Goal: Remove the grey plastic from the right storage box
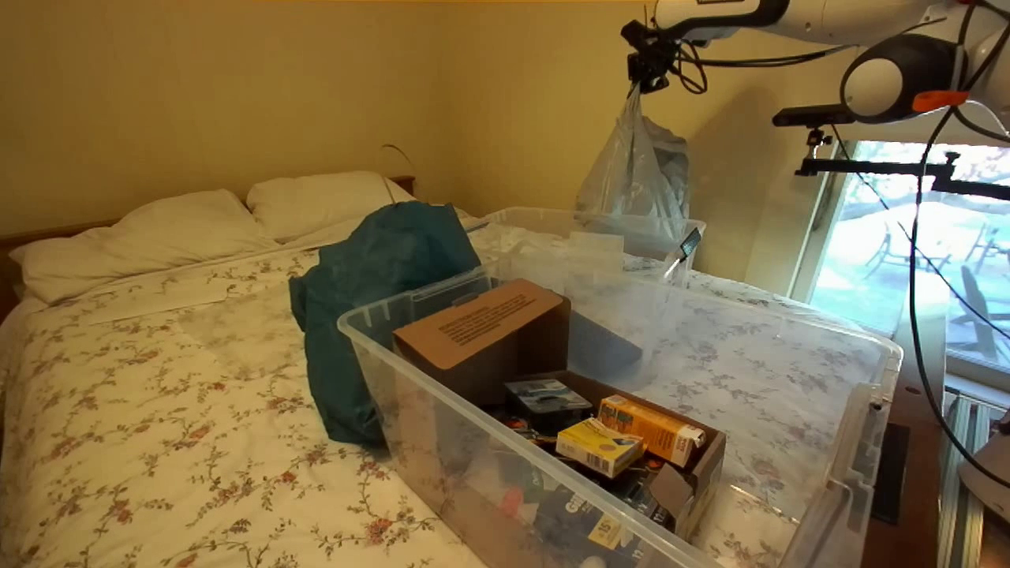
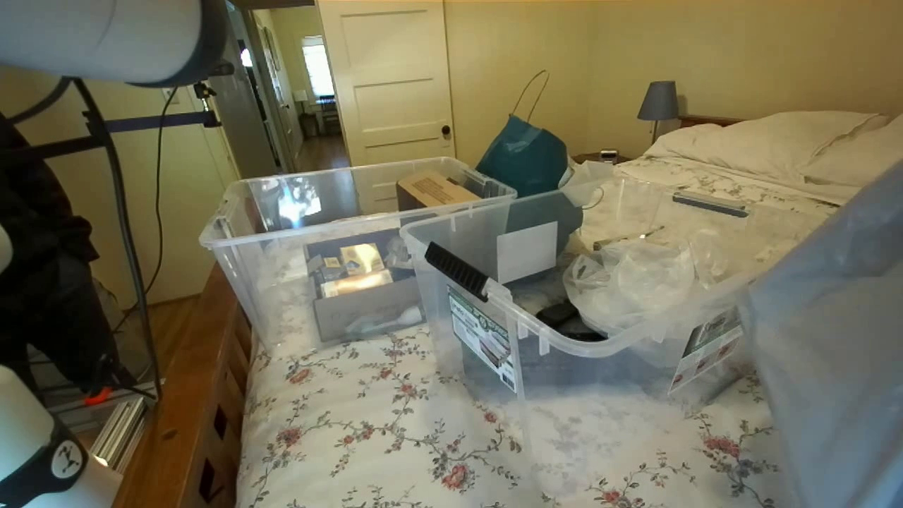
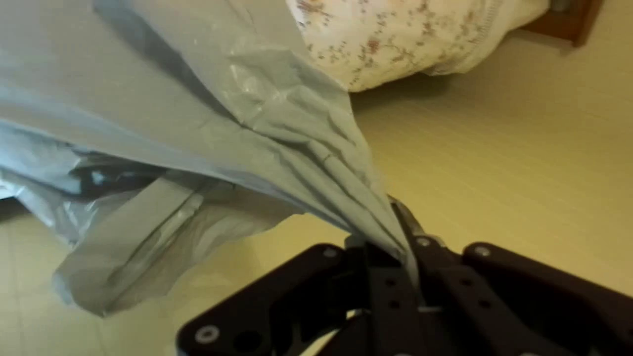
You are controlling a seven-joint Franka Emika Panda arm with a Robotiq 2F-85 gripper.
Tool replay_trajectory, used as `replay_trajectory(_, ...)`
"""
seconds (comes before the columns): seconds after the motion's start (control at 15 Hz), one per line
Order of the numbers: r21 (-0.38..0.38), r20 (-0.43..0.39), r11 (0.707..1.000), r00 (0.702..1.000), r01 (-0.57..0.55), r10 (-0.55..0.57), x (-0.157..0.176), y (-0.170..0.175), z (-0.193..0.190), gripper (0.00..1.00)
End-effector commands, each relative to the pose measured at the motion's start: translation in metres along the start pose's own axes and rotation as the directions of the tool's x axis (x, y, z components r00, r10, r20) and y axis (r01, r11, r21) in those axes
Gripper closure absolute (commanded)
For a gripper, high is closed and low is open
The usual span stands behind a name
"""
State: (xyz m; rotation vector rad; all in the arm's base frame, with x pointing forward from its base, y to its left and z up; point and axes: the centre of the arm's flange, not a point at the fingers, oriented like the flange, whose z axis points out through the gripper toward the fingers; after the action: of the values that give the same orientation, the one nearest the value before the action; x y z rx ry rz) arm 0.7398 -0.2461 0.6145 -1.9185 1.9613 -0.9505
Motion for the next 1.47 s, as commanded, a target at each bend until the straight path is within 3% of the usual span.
replay_trajectory(0.0, -0.116, -0.009, 0.991, 0.998, 0.061, -0.063, -0.033, 0.008, 0.015, 1.00)
replay_trajectory(0.27, -0.286, -0.012, 0.933, 0.973, 0.217, -0.230, -0.061, 0.035, 0.050, 1.00)
replay_trajectory(0.47, -0.310, 0.024, 0.889, 0.938, 0.336, -0.346, -0.077, 0.036, 0.053, 1.00)
replay_trajectory(0.6, -0.321, 0.091, 0.851, 0.908, 0.415, -0.409, -0.089, 0.039, 0.058, 1.00)
replay_trajectory(0.87, -0.372, 0.239, 0.732, 0.821, 0.571, -0.519, -0.119, 0.045, 0.087, 1.00)
replay_trajectory(1.0, -0.368, 0.252, 0.688, 0.779, 0.626, -0.574, -0.136, 0.053, 0.108, 1.00)
replay_trajectory(1.07, -0.367, 0.248, 0.689, 0.779, 0.625, -0.575, -0.143, 0.053, 0.115, 0.74)
replay_trajectory(1.27, -0.351, 0.228, 0.697, 0.779, 0.625, -0.584, -0.140, 0.046, 0.109, 0.60)
replay_trajectory(1.4, -0.356, 0.194, 0.694, 0.776, 0.626, -0.601, -0.117, 0.035, 0.077, 0.46)
